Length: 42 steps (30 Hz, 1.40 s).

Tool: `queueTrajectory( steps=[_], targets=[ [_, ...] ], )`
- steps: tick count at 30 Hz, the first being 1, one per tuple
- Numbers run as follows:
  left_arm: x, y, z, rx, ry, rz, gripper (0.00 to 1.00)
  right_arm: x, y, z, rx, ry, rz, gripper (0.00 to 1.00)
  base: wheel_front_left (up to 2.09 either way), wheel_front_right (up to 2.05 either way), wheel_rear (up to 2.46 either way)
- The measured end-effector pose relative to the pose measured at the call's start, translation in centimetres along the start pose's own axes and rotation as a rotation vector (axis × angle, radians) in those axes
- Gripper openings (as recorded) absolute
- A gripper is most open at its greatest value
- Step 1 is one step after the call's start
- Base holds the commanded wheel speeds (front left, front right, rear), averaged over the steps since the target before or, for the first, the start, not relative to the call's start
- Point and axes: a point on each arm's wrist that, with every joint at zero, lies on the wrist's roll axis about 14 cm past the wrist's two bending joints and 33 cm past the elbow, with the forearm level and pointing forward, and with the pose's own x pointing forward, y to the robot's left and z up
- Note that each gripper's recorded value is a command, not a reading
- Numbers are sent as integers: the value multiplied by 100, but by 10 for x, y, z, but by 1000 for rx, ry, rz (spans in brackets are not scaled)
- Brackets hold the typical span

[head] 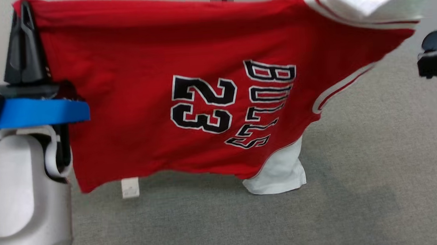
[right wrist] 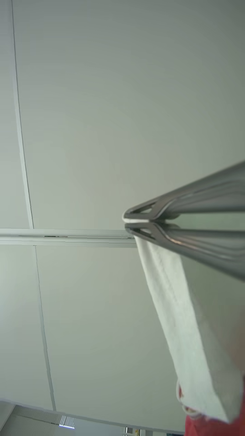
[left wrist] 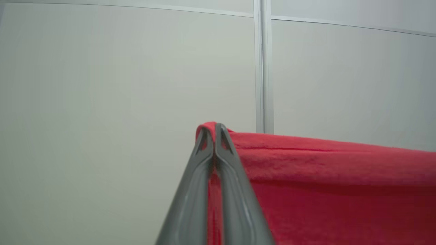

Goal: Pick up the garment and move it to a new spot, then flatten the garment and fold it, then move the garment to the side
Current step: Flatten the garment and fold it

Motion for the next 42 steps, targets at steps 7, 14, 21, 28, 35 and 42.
queueTrajectory(
  steps=[7,14,21,28,35,42],
  targets=[
    [47,11,-15,50,28,2,0,48,-9,-7,-100,-21,30,0,0,0,0],
    [100,39,-48,115,27,76,0,116,-25,-34,-192,-43,-3,0,0,0,0],
    [120,56,-86,135,67,114,0,146,-25,-72,-186,-42,-32,0,0,0,0],
    [48,51,-186,33,322,153,0,81,-36,-164,-97,185,-68,0,0,0,0],
    [-104,31,-264,-101,672,242,0,-54,-30,-229,24,485,-113,0,0,0,0],
    [-197,18,-265,-211,828,330,0,-199,-22,-250,128,781,-240,0,0,0,0]
  ],
)
